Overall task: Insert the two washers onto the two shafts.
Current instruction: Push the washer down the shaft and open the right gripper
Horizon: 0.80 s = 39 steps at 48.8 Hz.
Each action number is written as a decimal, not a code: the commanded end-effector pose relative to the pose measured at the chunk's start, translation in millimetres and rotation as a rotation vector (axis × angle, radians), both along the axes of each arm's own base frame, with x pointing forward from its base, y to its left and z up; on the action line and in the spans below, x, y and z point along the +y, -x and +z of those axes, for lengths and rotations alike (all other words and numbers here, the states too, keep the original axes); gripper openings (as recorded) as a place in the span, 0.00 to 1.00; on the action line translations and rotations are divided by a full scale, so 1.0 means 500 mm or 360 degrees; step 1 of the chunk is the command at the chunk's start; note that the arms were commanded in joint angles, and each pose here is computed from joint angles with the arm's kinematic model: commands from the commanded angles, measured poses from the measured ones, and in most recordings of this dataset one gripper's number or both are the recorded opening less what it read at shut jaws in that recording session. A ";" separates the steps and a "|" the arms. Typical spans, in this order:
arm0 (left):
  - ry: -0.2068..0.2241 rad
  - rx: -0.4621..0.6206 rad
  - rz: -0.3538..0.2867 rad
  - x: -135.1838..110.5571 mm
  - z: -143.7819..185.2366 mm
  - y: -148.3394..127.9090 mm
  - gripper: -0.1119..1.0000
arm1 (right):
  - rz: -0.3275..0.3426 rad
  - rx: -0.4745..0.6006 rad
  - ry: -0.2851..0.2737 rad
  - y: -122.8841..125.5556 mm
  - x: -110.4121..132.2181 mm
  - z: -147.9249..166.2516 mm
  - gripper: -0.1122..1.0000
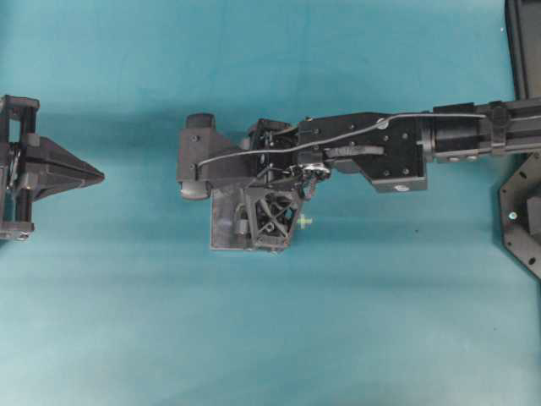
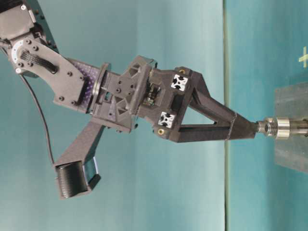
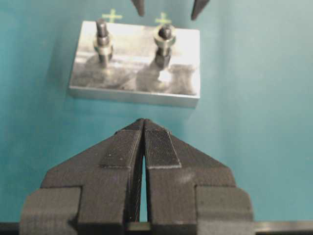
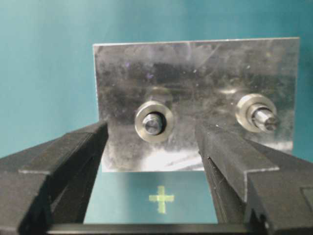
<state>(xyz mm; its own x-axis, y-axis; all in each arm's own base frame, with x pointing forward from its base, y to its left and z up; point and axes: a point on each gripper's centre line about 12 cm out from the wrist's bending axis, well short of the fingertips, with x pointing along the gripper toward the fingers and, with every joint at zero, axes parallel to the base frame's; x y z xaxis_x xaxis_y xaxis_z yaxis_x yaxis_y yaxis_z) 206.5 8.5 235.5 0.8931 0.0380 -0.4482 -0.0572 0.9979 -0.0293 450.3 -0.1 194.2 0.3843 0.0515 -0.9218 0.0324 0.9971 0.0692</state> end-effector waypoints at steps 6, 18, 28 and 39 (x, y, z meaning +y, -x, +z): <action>-0.0004 -0.0041 0.0002 0.001 0.017 -0.007 0.10 | 0.0007 -0.0002 -0.0040 -0.007 0.010 -0.006 0.84; -0.0004 -0.0041 -0.0001 0.000 0.017 -0.007 0.10 | 0.0014 0.0064 -0.0050 -0.012 0.017 -0.047 0.84; -0.0004 -0.0044 0.0002 0.001 0.018 -0.007 0.10 | 0.0032 0.0055 -0.0079 -0.014 0.038 -0.041 0.84; -0.0007 -0.0049 0.0001 0.001 0.020 -0.007 0.10 | 0.0028 0.0001 -0.0098 -0.011 0.043 -0.011 0.83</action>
<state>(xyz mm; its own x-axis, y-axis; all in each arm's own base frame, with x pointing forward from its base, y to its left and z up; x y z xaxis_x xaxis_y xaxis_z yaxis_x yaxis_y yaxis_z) 206.3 8.5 235.8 0.8938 0.0381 -0.4469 -0.0572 0.9979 -0.0293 453.9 15.5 155.3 0.3057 0.1041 -0.9464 0.0402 0.9917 0.1221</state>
